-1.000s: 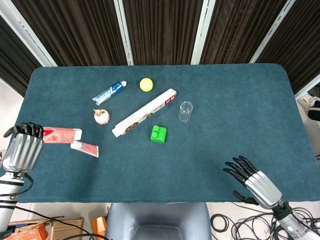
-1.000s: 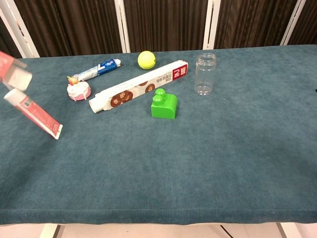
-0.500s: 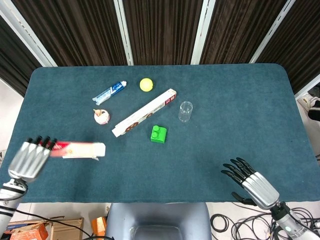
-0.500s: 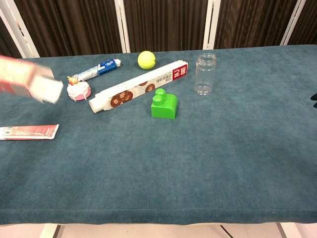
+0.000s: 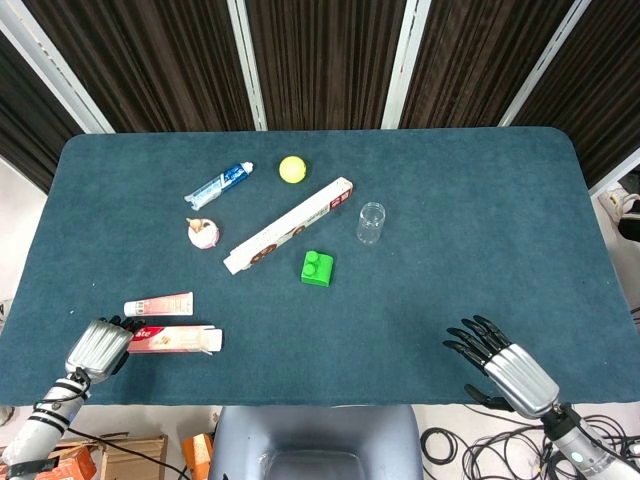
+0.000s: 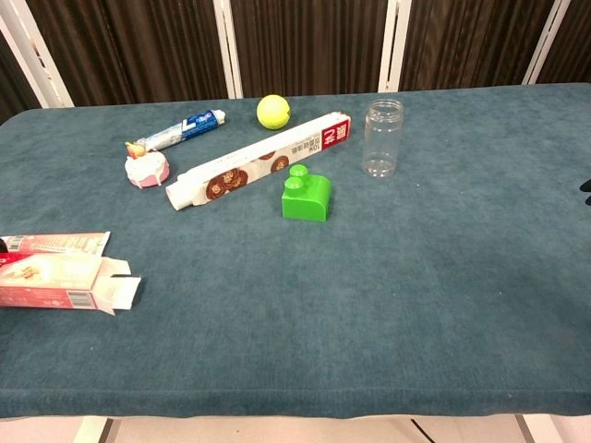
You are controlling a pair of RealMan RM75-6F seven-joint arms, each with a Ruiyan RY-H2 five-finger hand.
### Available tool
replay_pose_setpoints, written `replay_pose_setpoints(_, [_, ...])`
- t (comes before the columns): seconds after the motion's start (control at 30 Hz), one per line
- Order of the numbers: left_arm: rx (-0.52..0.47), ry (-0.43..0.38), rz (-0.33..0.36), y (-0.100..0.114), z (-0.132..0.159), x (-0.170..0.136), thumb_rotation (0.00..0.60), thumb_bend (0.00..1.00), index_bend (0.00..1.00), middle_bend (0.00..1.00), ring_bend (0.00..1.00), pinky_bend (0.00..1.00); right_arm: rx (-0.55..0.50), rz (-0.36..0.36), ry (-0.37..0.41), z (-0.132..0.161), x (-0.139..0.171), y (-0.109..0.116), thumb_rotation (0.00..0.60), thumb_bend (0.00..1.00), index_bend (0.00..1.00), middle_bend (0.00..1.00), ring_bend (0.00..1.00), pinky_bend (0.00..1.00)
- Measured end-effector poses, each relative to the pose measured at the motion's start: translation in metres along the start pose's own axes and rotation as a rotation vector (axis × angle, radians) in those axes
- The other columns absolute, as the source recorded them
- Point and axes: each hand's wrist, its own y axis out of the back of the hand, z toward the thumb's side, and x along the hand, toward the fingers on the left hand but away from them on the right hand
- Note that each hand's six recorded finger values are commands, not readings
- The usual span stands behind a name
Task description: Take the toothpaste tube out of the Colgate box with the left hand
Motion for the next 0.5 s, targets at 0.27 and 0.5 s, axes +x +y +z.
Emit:
replay_pose_setpoints(0.27, [-0.007,0.027,0.043,0.008,-0.008,-0.006,0.6,0.31,0.01,0.03,0.15,0.38,0.002,-0.001,-0.007,0.0,0.0,0.0,0.6,0.27,0.18,0.11,0.0,0.04])
replay_pose_setpoints(0.5, [-0.019,0.068,0.158,0.03,-0.018,-0.027,0.6,0.3,0.0,0.0,0.06,0.3,0.002,-0.009,-0.013,0.0,-0.001,0.001,0.6,0.27,0.18,0.11,0.0,0.04])
